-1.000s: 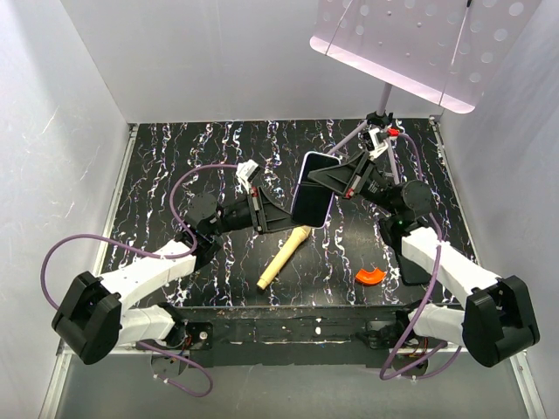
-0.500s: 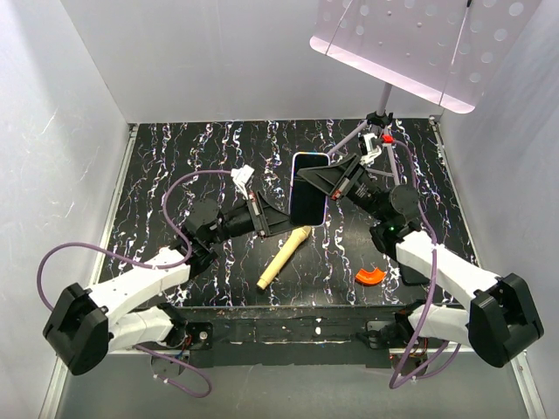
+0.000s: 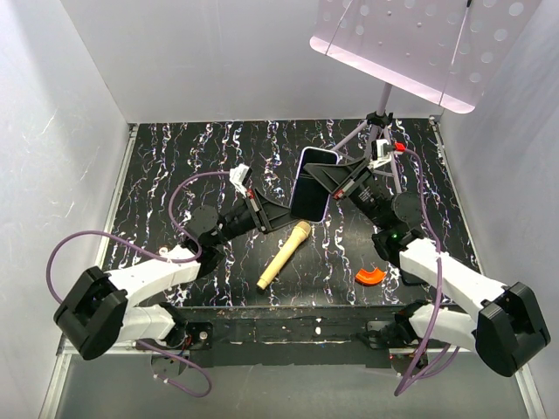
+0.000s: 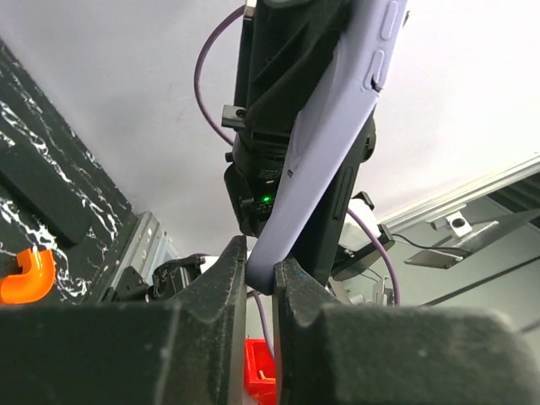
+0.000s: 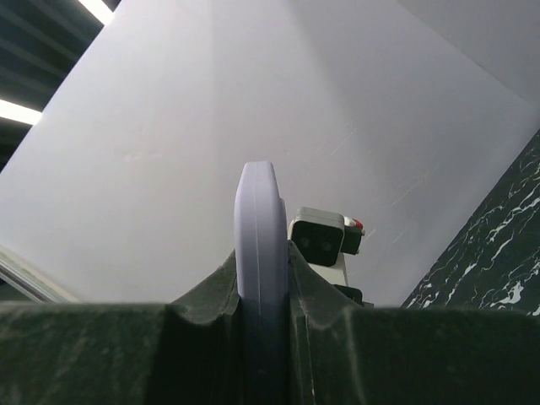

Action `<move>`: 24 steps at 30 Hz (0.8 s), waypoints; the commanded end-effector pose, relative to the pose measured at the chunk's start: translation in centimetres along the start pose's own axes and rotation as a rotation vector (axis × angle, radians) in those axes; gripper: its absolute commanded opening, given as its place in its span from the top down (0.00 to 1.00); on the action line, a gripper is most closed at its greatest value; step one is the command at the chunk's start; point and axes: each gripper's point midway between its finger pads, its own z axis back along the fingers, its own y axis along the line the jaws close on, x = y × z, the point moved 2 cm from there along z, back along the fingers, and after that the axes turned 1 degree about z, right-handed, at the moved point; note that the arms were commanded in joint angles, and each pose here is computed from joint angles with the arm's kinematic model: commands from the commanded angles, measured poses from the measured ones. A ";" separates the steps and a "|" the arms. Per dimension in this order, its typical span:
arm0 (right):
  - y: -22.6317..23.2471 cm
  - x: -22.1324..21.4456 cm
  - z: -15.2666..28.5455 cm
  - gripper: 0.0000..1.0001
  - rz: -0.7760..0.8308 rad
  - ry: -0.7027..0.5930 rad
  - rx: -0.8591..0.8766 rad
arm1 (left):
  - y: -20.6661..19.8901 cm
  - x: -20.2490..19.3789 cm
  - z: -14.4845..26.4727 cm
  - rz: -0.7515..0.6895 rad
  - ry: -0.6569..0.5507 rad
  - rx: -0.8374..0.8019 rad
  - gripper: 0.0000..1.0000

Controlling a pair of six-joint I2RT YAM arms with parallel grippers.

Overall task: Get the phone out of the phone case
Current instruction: Remove the phone case from the phone.

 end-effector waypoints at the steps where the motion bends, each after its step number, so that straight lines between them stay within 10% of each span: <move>1: 6.5 -4.4 2.0 0.99 -0.095 0.245 0.194 | 1.3 3.4 -0.7 0.011 -0.175 0.020 1.00; 10: 4.0 -4.6 4.0 0.86 0.119 0.476 -0.089 | 2.3 0.7 2.2 -0.101 0.091 0.072 1.00; 24: 4.6 -4.4 4.9 0.71 0.034 0.667 0.085 | 1.0 -0.5 3.5 -0.092 0.228 0.036 1.00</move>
